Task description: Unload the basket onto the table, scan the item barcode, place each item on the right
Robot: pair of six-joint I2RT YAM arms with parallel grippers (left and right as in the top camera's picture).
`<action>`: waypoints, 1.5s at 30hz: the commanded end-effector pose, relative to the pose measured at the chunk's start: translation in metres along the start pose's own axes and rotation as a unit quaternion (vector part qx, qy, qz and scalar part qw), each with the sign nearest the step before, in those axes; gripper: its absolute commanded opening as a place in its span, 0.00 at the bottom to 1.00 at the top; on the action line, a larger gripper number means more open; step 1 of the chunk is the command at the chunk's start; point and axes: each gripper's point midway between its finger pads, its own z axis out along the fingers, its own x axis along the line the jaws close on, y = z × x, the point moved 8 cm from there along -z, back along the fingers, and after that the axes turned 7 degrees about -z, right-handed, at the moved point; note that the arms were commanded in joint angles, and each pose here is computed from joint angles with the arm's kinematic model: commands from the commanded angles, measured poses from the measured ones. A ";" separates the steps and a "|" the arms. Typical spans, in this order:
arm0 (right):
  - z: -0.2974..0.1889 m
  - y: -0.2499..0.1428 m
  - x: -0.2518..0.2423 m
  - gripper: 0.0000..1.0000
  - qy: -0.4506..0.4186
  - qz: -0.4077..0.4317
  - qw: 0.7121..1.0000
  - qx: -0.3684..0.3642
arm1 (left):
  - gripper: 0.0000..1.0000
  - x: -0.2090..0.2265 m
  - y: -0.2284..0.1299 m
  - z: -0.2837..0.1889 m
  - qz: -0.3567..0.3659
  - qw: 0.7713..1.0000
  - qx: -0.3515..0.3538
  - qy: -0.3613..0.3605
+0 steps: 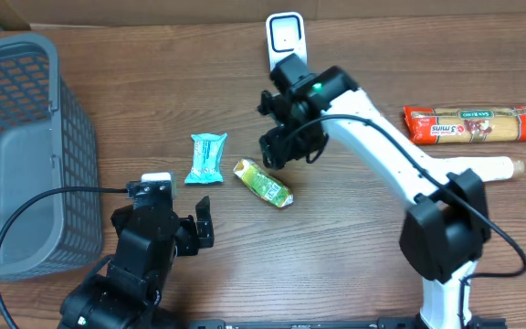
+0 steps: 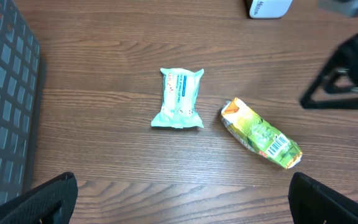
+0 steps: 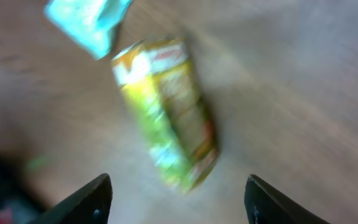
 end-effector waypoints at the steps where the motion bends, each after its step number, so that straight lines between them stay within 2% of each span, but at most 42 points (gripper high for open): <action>1: -0.005 -0.010 0.025 0.69 0.070 0.003 0.997 0.020 | 0.99 0.000 -0.001 0.001 -0.005 1.000 -0.003 0.003; 10: 0.043 -0.039 0.055 0.64 0.121 -0.024 0.989 0.083 | 0.99 0.000 -0.001 0.001 -0.005 1.000 -0.003 0.003; 21: 0.074 -0.050 0.061 0.65 0.124 -0.067 0.987 0.084 | 1.00 0.000 -0.001 0.001 -0.005 1.000 -0.003 0.003; 27: 0.091 -0.058 0.046 0.66 0.103 -0.057 0.990 0.083 | 1.00 0.000 -0.001 0.001 -0.005 1.000 -0.003 0.003; 31: 0.089 -0.058 0.024 0.71 0.042 -0.040 0.995 0.085 | 1.00 0.000 -0.001 0.001 -0.005 1.000 -0.003 0.003; 36: 0.083 -0.053 -0.004 0.72 -0.003 -0.020 0.997 0.070 | 1.00 0.000 -0.001 0.001 -0.005 1.000 -0.003 0.003; 40: 0.074 -0.043 -0.033 0.73 -0.019 0.003 0.999 0.031 | 1.00 0.000 -0.001 0.001 -0.005 1.000 -0.003 0.003; 45: 0.059 -0.023 -0.070 0.73 -0.014 0.032 0.998 -0.050 | 1.00 0.000 -0.001 0.001 -0.005 1.000 -0.003 0.003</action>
